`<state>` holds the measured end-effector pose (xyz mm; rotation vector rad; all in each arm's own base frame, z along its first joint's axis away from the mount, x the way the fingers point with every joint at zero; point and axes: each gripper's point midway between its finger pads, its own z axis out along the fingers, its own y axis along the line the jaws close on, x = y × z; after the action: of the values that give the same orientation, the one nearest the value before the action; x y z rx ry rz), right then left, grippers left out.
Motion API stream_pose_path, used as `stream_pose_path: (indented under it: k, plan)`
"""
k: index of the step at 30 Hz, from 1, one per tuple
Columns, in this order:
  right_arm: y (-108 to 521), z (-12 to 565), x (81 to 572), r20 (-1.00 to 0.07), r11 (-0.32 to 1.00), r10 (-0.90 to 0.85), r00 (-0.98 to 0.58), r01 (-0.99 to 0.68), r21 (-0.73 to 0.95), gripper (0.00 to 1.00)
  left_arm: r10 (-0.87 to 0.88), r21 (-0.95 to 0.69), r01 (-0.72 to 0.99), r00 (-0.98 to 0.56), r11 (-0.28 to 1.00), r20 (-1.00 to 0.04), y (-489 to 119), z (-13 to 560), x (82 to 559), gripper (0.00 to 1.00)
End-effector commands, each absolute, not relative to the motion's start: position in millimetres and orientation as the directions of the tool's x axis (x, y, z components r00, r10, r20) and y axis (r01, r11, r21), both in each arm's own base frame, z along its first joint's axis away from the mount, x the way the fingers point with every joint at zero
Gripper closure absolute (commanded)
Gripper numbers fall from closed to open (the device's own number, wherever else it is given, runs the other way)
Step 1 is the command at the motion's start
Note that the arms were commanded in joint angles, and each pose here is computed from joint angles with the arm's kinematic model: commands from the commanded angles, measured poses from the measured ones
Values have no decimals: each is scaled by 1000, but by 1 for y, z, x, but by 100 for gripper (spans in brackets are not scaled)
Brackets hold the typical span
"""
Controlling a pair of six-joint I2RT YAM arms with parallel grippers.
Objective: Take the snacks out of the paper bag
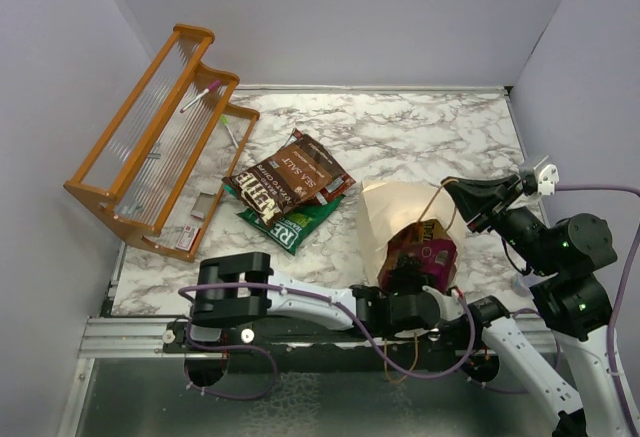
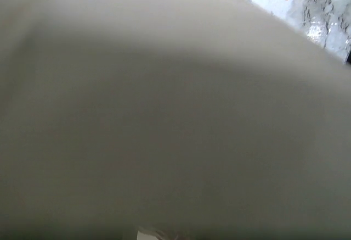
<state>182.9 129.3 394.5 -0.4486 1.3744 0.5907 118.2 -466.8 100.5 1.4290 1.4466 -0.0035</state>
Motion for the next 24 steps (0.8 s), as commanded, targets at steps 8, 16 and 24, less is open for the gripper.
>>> stream_pose_path:
  k: [8, 16, 24]
  plan:
    - [123, 408, 180, -981, 794, 130, 141, -608, 18, 98, 583, 541, 746, 256, 388, -771, -447, 205, 106, 85]
    - [125, 408, 187, -983, 795, 123, 138, -607, 14, 98, 398, 420, 833, 271, 360, -877, -426, 273, 82, 89]
    - [122, 411, 189, -978, 806, 159, 135, -589, 50, 98, 145, 280, 916, 247, 289, -958, -375, 363, 55, 90]
